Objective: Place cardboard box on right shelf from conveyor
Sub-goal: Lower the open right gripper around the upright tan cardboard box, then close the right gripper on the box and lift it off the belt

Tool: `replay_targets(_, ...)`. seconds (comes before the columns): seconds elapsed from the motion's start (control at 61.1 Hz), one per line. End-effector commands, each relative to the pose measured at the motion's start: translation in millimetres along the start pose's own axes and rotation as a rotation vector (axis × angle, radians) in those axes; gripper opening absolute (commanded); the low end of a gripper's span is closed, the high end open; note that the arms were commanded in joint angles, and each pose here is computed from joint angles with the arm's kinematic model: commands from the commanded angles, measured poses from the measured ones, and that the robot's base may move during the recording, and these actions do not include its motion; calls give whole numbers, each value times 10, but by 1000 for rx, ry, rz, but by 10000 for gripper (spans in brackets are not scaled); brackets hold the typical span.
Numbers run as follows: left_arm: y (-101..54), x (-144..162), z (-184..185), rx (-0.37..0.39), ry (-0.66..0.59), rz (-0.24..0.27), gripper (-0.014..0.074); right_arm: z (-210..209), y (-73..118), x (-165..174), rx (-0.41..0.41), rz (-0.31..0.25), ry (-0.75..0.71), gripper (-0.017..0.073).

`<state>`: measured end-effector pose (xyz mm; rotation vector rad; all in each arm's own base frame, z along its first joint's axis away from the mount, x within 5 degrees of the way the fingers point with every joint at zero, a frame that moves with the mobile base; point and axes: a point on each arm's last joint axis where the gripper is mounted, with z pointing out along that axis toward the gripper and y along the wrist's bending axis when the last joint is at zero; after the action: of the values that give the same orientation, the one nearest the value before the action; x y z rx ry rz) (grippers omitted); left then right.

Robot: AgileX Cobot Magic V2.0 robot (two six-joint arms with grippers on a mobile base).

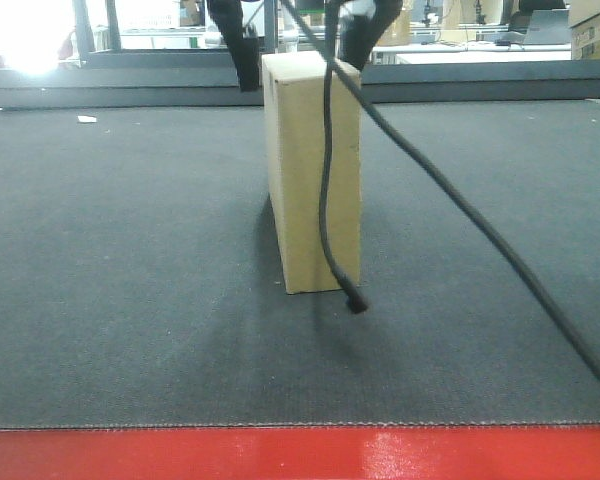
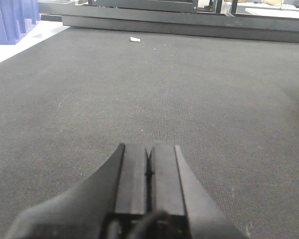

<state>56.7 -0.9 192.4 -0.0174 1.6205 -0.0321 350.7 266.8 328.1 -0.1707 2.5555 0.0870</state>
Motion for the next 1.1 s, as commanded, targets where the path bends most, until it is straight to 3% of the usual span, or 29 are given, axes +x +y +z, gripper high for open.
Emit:
replay_targets(0.0, 1, -68, -11, 2, -96, -6, -116, -260, -72, -148, -14, 12, -108, 623)
replay_targets(0.164, 1, -68, -11, 2, -96, -6, -116, -73, -70, -124, 11, 10, -66, 574)
replay_targets(0.327, 1, -68, -11, 2, -96, -6, -116, -55, -76, -118, 20, 10, -56, 300)
replay_targets(0.393, 1, -68, -11, 2, -96, -6, -115, -109, -96, -140, 12, 14, -72, 244)
replay_targets(0.589, 1, -68, -11, 2, -96, -6, -115, -434, -235, -235, -15, -13, -151, 248)
replay_targets(0.835, 1, -68, -11, 2, -96, -6, -116, -871, -466, -194, -52, -133, -271, 248)
replay_targets(1.08, 1, -68, -11, 2, -96, -6, -116, -1029, -920, 184, -77, -142, -372, 248)
